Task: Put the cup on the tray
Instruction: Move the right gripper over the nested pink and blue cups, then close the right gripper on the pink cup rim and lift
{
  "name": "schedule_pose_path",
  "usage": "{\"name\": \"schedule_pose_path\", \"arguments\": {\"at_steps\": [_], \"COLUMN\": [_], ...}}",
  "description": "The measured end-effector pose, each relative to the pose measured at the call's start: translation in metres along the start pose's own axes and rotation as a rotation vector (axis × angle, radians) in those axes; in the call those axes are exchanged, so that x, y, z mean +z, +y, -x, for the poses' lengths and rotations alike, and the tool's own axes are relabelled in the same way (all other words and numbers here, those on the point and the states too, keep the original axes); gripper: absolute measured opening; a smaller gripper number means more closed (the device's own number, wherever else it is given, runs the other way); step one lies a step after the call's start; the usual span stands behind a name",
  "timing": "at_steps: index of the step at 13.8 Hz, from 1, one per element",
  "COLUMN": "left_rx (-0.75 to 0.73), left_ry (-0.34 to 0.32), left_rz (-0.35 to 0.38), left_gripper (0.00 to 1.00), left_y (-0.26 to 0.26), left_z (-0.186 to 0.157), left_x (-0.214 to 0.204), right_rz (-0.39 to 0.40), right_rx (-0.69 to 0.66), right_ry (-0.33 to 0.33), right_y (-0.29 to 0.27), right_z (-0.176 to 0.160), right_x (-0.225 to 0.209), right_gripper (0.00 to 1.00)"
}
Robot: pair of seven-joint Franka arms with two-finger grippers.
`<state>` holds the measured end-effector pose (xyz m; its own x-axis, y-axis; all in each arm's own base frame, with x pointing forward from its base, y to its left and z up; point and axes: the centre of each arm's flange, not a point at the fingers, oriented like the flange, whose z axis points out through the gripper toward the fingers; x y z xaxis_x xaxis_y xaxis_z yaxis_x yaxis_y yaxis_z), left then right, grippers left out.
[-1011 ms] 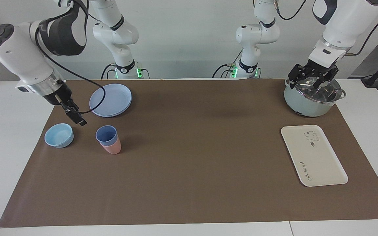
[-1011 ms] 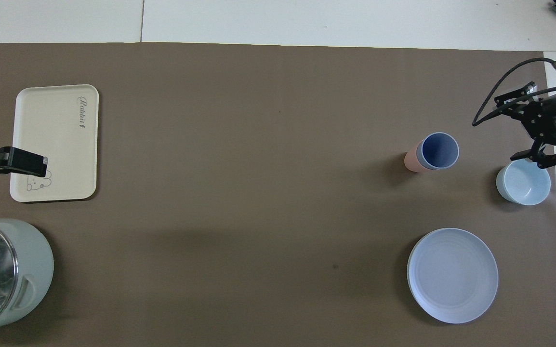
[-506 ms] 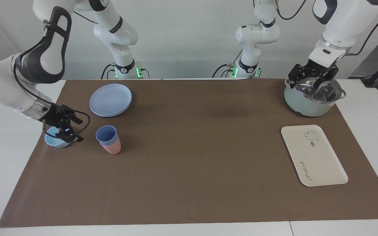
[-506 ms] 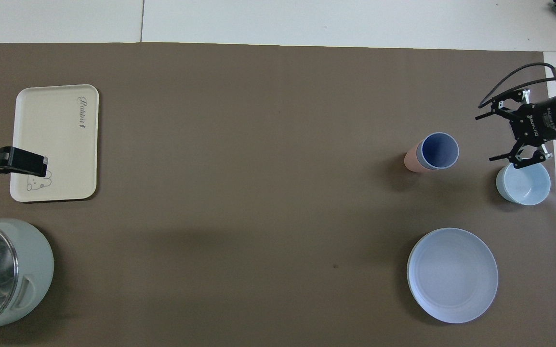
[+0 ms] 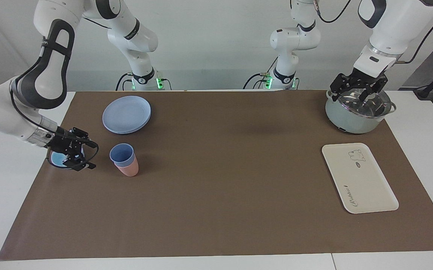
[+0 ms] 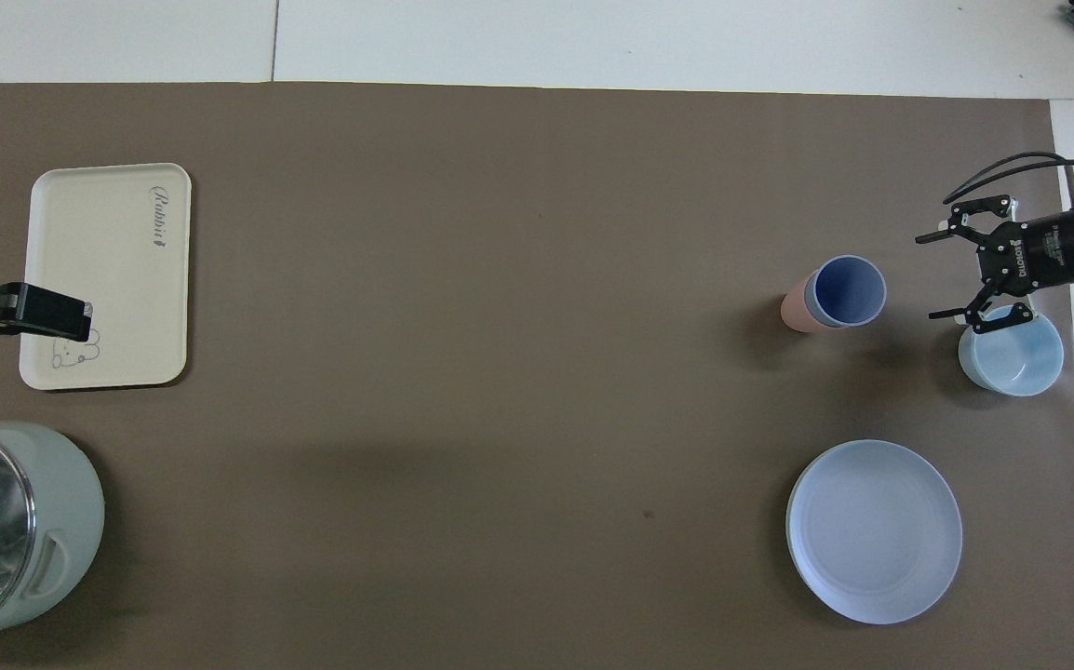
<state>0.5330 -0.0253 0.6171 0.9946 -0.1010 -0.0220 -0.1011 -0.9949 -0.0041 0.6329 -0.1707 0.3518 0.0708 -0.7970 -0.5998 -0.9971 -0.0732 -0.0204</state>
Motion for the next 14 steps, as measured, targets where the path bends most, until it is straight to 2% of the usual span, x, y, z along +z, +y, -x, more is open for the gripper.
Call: {"name": "schedule_pose_path", "arguments": {"at_steps": [3, 9, 11, 14], "left_rx": [0.000, 0.000, 0.000, 0.000], "left_ry": [0.000, 0.000, 0.000, 0.000], "left_rz": [0.000, 0.000, 0.000, 0.000], "left_gripper": [1.00, 1.00, 1.00, 1.00], "left_y": [0.000, 0.000, 0.000, 0.000], "left_z": [0.000, 0.000, 0.000, 0.000], "left_x": [0.000, 0.000, 0.000, 0.000], "right_rz": [0.003, 0.011, 0.023, -0.011], "right_rx": [0.030, -0.027, -0.032, 0.010], "right_ry": [-0.072, -0.191, -0.210, -0.272], "right_y": [-0.004, 0.004, 0.012, 0.017], "right_z": [-0.012, -0.015, -0.021, -0.021], "right_x": [0.025, 0.069, 0.081, 0.093], "right_gripper": [1.00, 1.00, 1.00, 1.00]}}
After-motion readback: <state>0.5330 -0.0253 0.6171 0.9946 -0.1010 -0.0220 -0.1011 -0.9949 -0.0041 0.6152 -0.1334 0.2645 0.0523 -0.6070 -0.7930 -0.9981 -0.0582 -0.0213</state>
